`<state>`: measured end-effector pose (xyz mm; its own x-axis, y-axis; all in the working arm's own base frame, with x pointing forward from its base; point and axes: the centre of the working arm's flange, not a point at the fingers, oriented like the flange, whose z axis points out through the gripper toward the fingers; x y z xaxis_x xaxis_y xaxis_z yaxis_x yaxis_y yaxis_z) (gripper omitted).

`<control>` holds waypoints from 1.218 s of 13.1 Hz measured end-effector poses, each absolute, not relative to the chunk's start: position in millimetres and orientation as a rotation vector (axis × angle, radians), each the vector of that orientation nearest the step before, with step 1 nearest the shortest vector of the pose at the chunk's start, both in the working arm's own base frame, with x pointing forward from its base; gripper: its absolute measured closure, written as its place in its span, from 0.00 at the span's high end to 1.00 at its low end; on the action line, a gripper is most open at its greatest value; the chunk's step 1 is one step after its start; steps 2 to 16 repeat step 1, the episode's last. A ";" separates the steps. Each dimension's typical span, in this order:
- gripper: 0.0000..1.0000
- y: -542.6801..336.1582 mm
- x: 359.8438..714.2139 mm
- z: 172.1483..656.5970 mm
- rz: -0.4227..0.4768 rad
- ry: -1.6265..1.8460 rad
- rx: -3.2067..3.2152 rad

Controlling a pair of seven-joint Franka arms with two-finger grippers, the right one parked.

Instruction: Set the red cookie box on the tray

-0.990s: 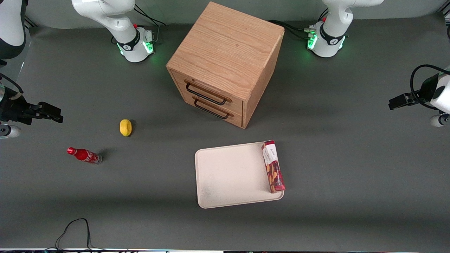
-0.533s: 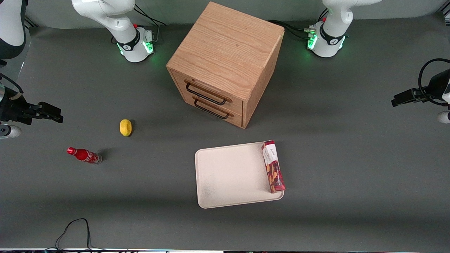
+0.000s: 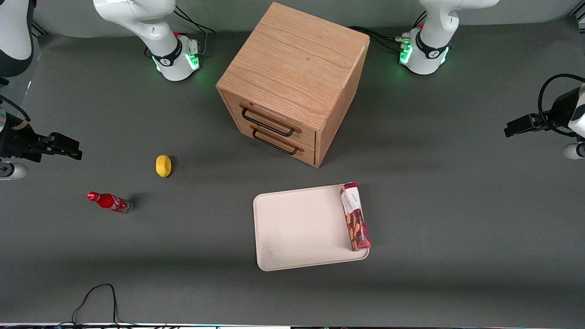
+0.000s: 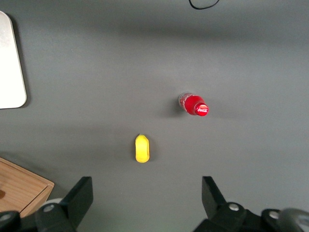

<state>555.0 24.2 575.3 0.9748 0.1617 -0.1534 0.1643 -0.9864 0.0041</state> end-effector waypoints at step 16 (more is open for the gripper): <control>1.00 25.5 554.9 575.9 -0.238 0.262 3.105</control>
